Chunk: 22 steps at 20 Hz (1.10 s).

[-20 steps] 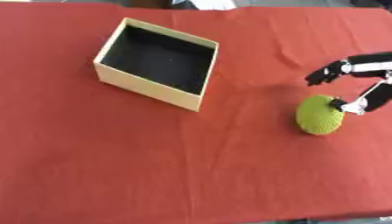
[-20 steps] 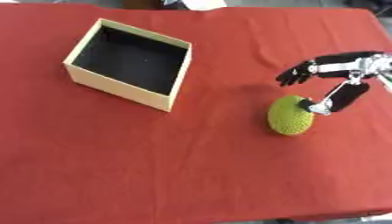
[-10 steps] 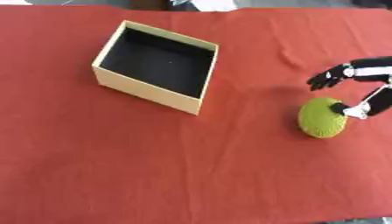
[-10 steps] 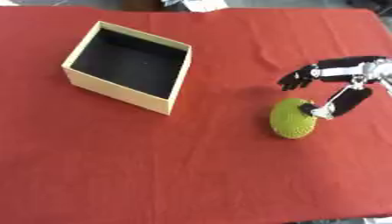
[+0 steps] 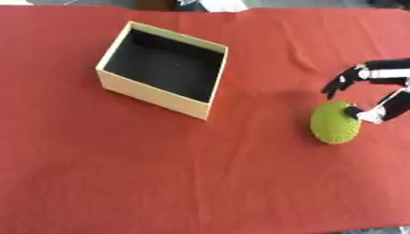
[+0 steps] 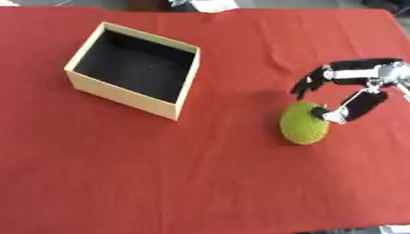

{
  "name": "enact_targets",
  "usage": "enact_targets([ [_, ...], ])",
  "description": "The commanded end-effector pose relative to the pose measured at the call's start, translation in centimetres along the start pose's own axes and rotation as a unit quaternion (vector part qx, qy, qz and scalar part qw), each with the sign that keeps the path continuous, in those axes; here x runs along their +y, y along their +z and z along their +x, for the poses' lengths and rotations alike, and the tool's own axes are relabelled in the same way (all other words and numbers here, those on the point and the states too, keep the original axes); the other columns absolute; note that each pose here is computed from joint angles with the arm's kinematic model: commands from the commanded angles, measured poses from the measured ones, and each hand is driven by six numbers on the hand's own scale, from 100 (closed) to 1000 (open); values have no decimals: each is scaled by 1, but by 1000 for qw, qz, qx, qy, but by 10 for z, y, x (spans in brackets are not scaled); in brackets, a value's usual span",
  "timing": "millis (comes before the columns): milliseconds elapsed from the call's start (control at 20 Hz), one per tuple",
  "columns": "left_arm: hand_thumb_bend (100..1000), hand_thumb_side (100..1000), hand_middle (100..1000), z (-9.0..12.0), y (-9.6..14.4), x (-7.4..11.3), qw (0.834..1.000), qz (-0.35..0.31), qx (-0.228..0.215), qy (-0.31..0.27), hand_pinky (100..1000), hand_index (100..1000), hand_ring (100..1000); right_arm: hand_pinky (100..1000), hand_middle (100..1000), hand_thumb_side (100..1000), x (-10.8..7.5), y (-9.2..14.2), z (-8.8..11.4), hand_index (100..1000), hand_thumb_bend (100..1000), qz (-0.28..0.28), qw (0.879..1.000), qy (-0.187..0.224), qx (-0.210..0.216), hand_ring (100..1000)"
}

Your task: Pick up objects on the table and place them in the box.

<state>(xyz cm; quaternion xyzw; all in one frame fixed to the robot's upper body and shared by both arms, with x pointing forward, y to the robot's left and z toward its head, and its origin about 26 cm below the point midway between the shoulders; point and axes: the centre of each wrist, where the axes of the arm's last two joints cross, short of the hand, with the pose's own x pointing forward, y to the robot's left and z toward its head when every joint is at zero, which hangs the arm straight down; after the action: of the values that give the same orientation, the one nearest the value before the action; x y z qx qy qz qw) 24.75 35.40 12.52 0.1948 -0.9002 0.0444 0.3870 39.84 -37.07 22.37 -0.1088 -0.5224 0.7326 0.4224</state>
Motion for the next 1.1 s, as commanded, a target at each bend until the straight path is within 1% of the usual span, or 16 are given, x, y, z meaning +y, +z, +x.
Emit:
enact_targets([
  [50,151,731,887,5,-4,2,1000,-6,-12,-7,562,659,880,883,764,100,-12,12,1,903,100,45,998,44,-22,896],
  [100,151,731,887,5,-4,2,1000,-7,-11,-7,562,659,880,883,767,100,-12,12,1,904,100,48,998,43,-23,897],
  [150,151,730,887,5,-4,2,1000,-7,-11,-7,562,659,880,898,801,100,-11,12,1,918,100,53,997,42,-22,916],
  [250,151,730,887,5,-4,2,1000,-7,-10,-7,562,659,880,912,830,100,-11,12,0,939,100,58,997,43,-17,925],
  [450,151,730,887,5,-3,2,1000,-9,-8,-8,561,659,880,915,853,100,-10,9,1,977,100,69,996,48,-11,929],
  [500,151,730,887,5,-3,2,1000,-9,-7,-8,561,659,880,915,854,100,-9,8,1,978,100,72,996,49,-11,928],
  [550,151,730,886,5,-3,2,1000,-10,-7,-8,561,659,880,912,850,131,-9,6,1,980,104,76,996,52,-12,924],
  [700,150,729,886,5,-3,2,1000,-10,-7,-8,561,659,880,911,844,138,-8,2,2,973,117,84,995,59,-13,923],
  [800,150,729,886,5,-4,2,1000,-10,-7,-7,561,659,880,908,839,141,-6,-1,2,970,107,89,994,63,-15,921],
  [850,150,728,886,5,-4,2,1000,-11,-7,-7,561,659,879,911,841,159,-6,-2,2,964,128,92,994,65,-16,923],
  [1100,150,729,887,5,-4,2,1000,-11,-7,-7,561,658,880,912,824,191,-8,-5,2,940,180,105,991,88,-6,922],
])
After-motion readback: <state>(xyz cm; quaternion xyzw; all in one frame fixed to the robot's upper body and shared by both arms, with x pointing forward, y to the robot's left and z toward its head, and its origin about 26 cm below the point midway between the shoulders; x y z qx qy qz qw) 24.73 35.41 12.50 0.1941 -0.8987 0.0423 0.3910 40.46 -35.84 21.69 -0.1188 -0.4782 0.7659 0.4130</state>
